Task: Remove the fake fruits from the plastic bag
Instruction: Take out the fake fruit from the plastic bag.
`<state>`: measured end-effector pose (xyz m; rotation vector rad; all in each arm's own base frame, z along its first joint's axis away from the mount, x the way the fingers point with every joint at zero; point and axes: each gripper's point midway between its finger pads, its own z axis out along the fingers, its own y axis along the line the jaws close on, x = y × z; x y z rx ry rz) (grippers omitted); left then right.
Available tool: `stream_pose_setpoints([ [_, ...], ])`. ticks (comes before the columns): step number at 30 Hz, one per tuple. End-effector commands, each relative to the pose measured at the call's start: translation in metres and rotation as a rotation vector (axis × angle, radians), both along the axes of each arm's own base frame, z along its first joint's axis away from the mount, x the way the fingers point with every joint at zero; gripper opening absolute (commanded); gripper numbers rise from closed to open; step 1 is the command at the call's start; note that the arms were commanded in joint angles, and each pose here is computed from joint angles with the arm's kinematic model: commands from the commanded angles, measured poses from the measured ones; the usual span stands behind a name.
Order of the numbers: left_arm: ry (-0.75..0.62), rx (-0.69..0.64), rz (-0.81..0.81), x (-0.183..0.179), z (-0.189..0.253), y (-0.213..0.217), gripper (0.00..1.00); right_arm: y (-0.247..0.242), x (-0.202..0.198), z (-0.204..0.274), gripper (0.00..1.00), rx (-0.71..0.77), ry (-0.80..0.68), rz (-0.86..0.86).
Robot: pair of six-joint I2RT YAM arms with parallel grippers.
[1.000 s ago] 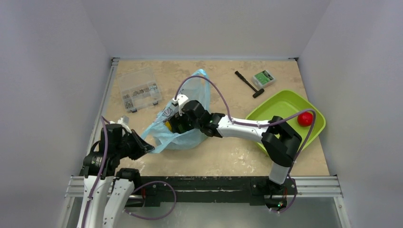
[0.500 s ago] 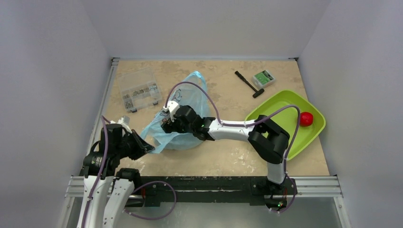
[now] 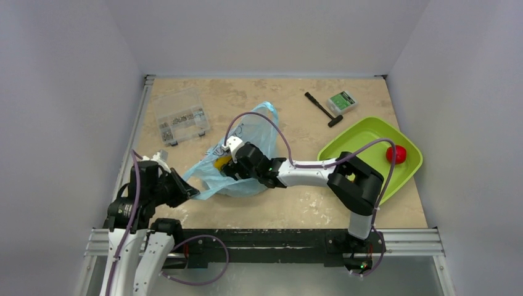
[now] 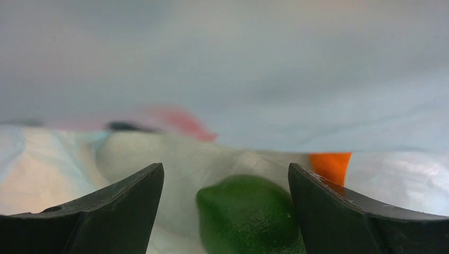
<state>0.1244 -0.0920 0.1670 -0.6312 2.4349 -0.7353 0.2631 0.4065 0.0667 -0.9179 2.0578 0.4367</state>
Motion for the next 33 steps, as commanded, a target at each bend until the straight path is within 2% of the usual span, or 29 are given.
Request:
stream_pose_setpoints([
  [1, -0.087, 0.051, -0.004, 0.003, 0.015, 0.007, 0.0, -0.017, -0.005, -0.013, 0.86, -0.049, 0.027, -0.034],
  [5, -0.076, 0.026, -0.03, 0.002, 0.018, 0.002, 0.0, -0.025, -0.005, -0.014, 0.8, -0.076, 0.032, -0.061],
  [9, -0.067, 0.015, -0.045, 0.003, 0.011, -0.001, 0.0, -0.024, -0.012, -0.011, 0.74, -0.027, 0.029, -0.028],
  [11, -0.053, -0.012, -0.058, 0.003, 0.007, -0.006, 0.0, -0.022, -0.009, -0.012, 0.64, -0.039, 0.024, -0.028],
  [14, -0.03, -0.054, -0.069, 0.004, -0.001, -0.013, 0.0, -0.019, -0.004, -0.006, 0.43, -0.024, 0.006, -0.043],
  [17, -0.026, -0.067, -0.065, 0.004, -0.003, -0.015, 0.0, -0.014, 0.002, 0.016, 0.27, 0.029, -0.026, -0.064],
  [22, -0.038, -0.057, -0.038, 0.005, -0.008, -0.011, 0.0, -0.002, 0.014, 0.075, 0.14, 0.208, -0.123, -0.093],
  [25, -0.04, -0.051, -0.041, 0.005, -0.006, -0.01, 0.0, 0.003, 0.018, 0.109, 0.02, 0.283, -0.149, -0.112],
  [33, -0.067, -0.014, -0.039, 0.007, -0.001, -0.005, 0.0, -0.007, 0.008, 0.175, 0.0, 0.426, -0.171, -0.117],
])
